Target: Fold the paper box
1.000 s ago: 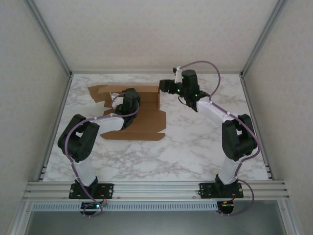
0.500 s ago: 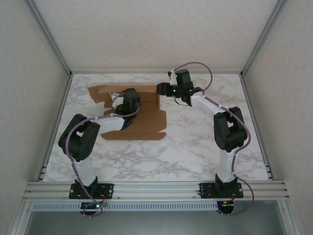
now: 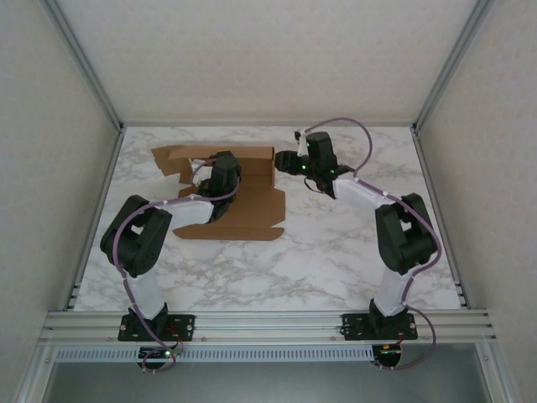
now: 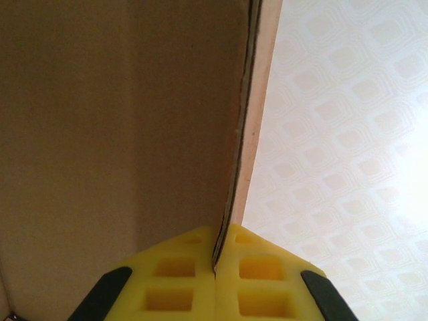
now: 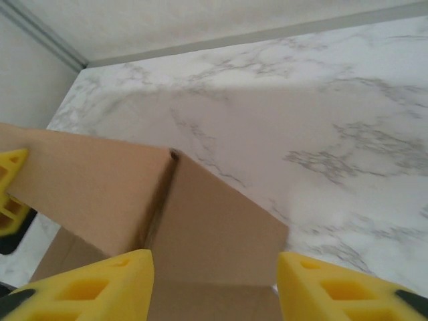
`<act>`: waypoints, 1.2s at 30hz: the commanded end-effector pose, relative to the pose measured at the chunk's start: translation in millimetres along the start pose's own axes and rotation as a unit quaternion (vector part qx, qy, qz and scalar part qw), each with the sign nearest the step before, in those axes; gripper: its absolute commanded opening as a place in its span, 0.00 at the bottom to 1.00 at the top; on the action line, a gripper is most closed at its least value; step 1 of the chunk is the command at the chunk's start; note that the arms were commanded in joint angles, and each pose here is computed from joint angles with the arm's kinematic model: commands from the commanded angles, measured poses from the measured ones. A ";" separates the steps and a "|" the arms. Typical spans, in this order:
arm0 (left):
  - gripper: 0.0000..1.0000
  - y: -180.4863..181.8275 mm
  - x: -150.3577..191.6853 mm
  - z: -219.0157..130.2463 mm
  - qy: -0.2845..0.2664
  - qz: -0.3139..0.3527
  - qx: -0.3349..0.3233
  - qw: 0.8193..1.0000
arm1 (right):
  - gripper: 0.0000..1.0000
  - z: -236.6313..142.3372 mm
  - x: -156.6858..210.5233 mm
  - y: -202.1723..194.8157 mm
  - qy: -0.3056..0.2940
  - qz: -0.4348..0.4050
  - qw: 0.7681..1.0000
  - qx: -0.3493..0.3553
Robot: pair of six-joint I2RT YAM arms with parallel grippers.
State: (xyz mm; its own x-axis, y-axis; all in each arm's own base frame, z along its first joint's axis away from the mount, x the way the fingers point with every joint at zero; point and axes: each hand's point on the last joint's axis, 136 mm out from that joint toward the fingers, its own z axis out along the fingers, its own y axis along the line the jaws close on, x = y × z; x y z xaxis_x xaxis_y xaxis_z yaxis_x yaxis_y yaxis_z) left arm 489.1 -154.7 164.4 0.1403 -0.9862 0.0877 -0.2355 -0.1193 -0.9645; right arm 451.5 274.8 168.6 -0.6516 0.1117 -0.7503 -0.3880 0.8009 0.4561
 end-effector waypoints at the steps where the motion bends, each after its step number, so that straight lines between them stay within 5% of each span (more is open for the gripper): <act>1: 0.00 86.6 -20.3 -3.2 -0.021 0.080 -0.133 0.988 | 0.55 -12.3 -9.9 -3.3 -0.062 -0.031 0.998 0.011; 12: 0.00 84.6 -18.7 -1.9 -0.021 0.079 -0.135 0.988 | 0.55 38.9 35.8 11.0 -0.007 -0.133 0.988 0.074; 24: 0.01 84.1 -16.9 -1.6 -0.017 0.068 -0.136 0.988 | 0.27 65.8 46.4 -21.5 0.002 -0.142 0.966 0.215; 31: 0.09 87.8 -15.8 -1.1 -0.016 0.067 -0.140 0.988 | 0.01 73.1 44.5 -24.4 -0.013 -0.142 0.951 0.276; 36: 0.19 88.2 -16.6 -2.2 -0.016 0.066 -0.140 0.988 | 0.00 62.4 42.7 -40.1 -0.025 -0.118 0.927 0.355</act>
State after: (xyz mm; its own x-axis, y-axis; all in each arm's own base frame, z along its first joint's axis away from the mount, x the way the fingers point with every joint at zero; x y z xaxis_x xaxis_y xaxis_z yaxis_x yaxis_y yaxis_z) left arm 490.1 -155.2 161.3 0.1503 -0.9834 0.1012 -0.2620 -0.1383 -0.9551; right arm 479.2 308.7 93.0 -0.5575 -0.1072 -0.8232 -0.1232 0.9913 -0.0457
